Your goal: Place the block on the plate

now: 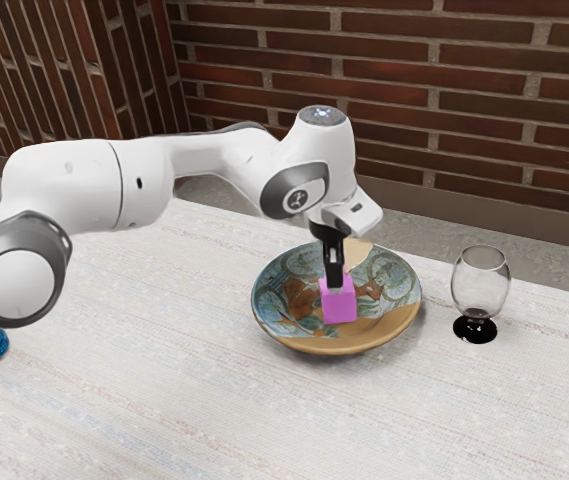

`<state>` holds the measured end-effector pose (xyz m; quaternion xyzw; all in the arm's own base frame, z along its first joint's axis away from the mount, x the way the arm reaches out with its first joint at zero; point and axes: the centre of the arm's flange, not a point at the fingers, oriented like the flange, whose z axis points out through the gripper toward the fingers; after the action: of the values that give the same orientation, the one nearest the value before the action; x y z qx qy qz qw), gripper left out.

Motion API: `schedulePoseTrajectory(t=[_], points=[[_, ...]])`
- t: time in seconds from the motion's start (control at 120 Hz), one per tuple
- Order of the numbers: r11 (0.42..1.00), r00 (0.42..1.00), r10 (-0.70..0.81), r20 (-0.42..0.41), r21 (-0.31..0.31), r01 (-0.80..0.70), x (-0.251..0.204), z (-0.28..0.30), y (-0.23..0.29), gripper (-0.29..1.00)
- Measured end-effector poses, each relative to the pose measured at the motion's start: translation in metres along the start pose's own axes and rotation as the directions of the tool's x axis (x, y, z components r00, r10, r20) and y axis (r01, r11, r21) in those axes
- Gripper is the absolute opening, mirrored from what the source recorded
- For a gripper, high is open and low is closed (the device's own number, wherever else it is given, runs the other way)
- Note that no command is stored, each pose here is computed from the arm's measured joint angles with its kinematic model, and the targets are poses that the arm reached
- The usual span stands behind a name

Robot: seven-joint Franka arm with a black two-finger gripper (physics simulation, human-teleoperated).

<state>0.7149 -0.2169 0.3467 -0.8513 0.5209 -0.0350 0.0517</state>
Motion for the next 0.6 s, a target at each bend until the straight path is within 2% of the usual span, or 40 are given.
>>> schedulePoseTrajectory(t=[0.2,0.442,0.6], points=[[1.0,0.999,-0.021,0.045,0.005,0.021,-0.006,-0.022,0.002,0.66],[0.998,0.997,-0.053,0.052,0.033,0.051,-0.012,-0.061,0.003,0.69],[0.995,0.995,-0.093,0.047,0.025,0.092,-0.022,-0.082,0.0,0.7]])
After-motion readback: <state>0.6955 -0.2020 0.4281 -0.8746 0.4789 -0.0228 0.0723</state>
